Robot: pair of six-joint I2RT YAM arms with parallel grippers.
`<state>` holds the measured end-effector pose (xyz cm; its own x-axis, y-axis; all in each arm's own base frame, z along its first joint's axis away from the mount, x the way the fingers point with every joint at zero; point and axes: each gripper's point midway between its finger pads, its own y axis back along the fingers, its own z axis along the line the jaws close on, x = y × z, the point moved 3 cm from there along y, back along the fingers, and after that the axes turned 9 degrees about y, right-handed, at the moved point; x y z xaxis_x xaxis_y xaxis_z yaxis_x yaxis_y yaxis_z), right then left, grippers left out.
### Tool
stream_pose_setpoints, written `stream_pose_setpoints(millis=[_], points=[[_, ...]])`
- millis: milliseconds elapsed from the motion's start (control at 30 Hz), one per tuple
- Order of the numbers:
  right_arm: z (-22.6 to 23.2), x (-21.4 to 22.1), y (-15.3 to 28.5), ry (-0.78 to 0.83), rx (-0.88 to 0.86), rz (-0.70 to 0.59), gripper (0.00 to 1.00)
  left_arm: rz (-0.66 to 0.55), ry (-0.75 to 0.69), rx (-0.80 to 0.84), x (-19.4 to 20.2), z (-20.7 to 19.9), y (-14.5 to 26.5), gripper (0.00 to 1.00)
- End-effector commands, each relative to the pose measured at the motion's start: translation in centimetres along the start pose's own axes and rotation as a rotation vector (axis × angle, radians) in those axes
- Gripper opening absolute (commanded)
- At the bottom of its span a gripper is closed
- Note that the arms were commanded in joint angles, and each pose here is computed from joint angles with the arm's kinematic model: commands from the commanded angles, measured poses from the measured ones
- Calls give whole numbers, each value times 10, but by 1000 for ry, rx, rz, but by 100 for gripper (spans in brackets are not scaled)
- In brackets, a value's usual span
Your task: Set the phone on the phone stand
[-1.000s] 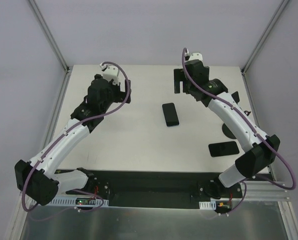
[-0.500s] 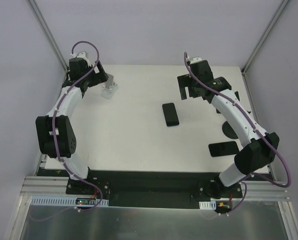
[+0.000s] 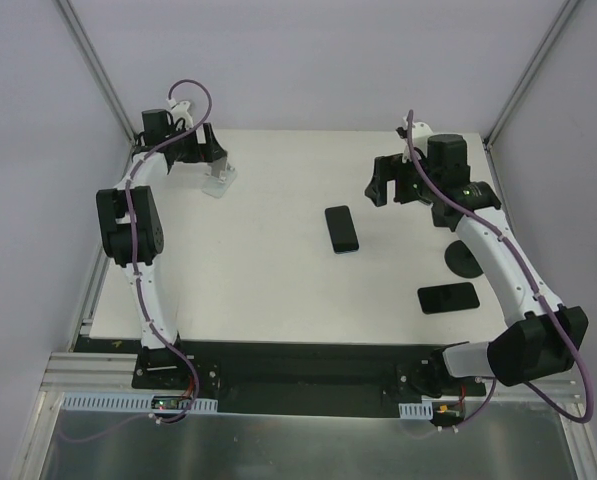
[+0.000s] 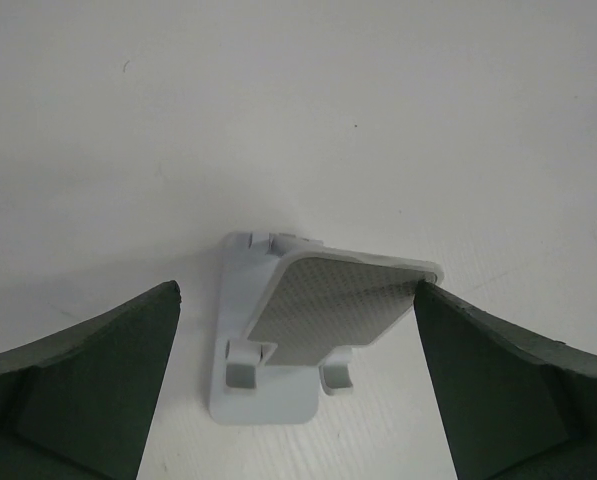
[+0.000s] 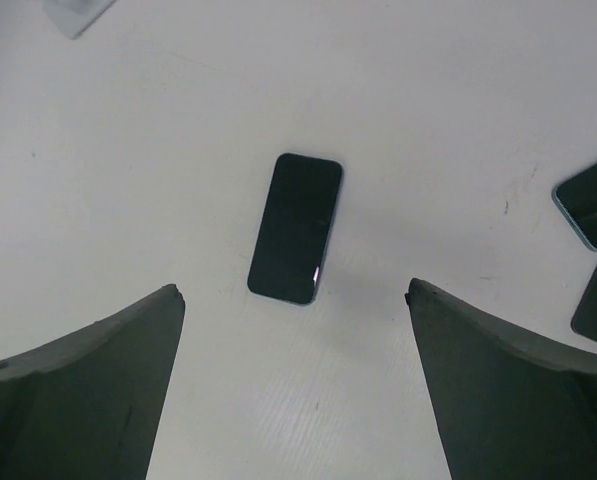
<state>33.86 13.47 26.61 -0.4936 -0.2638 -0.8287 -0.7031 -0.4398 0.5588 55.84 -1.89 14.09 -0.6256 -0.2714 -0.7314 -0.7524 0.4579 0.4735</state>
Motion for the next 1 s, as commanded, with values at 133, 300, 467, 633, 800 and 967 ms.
stream_pose_setpoints(millis=[133,300,467,633,800,967], points=[[13,-31,2,4,-103,-148,96,39,60,310,-20,-32,-11,99],[9,-26,-6,-9,-95,-113,96,74,85,344,-6,-51,-1,81],[10,-28,-2,-15,-96,-120,96,92,109,288,17,-62,12,59],[11,-28,1,-17,-95,-125,96,29,129,240,20,-78,24,30],[7,-24,-5,-19,-76,-100,96,-5,169,204,38,-93,27,13],[4,-18,-13,-27,-72,-51,96,-46,166,156,46,-103,31,0]])
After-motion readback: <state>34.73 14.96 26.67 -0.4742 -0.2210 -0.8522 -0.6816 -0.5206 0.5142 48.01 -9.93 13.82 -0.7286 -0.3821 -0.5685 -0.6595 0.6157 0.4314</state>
